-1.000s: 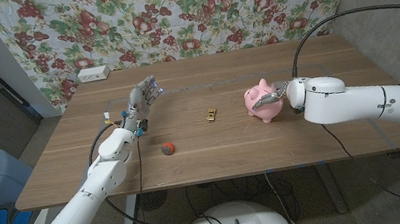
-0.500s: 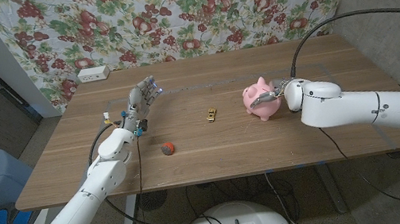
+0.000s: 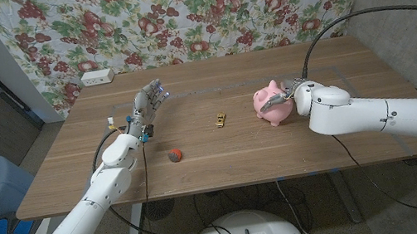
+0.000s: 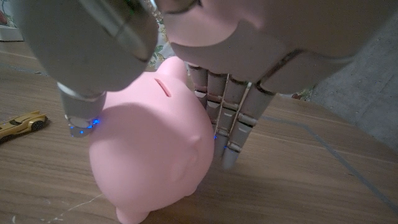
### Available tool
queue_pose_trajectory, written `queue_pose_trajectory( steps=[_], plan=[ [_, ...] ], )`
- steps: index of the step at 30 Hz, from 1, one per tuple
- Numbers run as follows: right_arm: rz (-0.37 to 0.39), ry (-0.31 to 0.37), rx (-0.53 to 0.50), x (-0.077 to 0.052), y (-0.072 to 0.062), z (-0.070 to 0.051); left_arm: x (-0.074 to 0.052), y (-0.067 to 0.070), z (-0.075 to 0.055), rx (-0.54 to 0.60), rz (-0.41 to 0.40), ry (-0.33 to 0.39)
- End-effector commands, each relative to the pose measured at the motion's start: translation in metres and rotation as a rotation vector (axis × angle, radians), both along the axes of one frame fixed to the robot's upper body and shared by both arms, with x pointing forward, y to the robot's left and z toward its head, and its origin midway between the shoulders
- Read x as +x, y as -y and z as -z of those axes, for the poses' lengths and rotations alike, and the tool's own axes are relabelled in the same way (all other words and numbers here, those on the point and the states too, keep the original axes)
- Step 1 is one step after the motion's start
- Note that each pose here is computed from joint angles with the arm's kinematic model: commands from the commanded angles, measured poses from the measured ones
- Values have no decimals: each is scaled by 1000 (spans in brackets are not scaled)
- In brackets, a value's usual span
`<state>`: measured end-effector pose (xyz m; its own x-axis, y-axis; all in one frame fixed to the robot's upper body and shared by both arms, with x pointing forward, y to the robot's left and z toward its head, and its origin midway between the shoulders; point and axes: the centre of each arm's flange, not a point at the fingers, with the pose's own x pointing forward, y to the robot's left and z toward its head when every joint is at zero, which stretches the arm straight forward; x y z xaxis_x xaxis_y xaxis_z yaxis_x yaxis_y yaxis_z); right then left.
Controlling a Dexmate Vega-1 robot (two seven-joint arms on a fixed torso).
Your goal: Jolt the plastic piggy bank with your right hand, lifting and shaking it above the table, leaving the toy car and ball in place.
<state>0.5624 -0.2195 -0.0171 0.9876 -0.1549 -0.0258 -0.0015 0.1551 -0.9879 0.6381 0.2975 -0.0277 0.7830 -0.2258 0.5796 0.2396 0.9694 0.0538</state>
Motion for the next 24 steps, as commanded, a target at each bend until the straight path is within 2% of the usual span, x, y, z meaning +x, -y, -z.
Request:
queue_pose_trajectory(
  steps=[1,13,24],
  plan=[
    [34,-12,3,6,5,8,0,1,-2,9,4,3],
    [34,45,10,3,6,6,0,0,-2,7,4,1],
    [-8,137,106,-4,15,7,-2,1,0,6,4,2]
  ],
)
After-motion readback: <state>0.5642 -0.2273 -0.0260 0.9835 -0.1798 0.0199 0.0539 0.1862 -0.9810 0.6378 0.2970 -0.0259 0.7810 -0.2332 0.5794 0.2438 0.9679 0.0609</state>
